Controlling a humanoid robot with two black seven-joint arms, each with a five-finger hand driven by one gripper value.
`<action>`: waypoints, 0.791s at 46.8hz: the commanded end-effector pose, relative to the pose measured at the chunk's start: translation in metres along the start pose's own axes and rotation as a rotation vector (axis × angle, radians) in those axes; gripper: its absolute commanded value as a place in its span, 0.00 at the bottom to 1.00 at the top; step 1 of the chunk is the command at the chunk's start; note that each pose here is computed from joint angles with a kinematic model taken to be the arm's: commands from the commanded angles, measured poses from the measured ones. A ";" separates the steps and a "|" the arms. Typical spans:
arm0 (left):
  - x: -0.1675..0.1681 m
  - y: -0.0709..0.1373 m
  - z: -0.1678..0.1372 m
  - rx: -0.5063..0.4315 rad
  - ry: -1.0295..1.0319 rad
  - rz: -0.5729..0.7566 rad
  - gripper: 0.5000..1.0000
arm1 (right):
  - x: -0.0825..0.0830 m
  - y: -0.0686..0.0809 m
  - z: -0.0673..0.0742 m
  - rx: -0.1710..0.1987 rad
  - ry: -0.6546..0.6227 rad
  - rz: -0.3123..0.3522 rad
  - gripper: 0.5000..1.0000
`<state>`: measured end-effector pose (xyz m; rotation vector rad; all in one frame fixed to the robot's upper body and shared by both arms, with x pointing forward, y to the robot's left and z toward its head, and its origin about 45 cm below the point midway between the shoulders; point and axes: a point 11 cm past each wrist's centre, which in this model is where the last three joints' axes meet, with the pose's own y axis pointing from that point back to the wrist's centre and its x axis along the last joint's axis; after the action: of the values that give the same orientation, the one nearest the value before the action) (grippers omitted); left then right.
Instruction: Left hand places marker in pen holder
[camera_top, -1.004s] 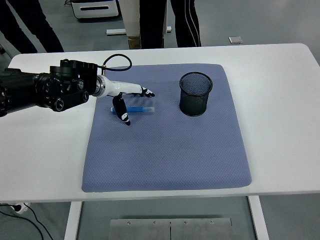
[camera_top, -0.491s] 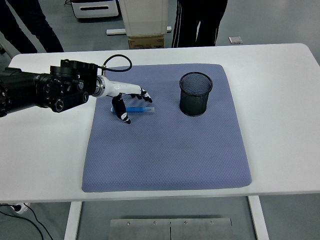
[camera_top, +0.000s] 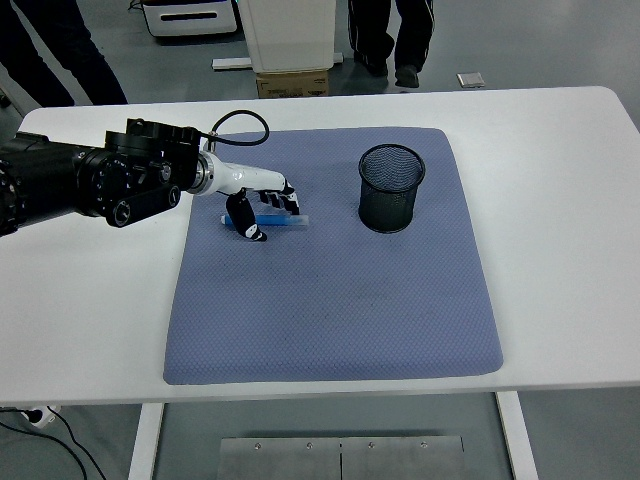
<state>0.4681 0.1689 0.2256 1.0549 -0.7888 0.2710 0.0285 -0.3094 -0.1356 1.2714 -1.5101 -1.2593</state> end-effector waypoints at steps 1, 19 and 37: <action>0.000 0.000 0.000 0.001 -0.002 0.000 0.43 | 0.000 0.000 0.001 -0.001 0.000 0.000 1.00; 0.001 -0.001 0.002 -0.002 -0.005 0.002 0.35 | 0.000 0.000 0.001 -0.001 0.000 0.000 1.00; 0.001 -0.002 0.003 -0.003 -0.007 0.001 0.25 | 0.000 0.000 0.001 -0.001 0.000 0.000 1.00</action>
<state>0.4687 0.1657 0.2259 1.0534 -0.7955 0.2681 0.0287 -0.3094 -0.1356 1.2718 -1.5103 -1.2591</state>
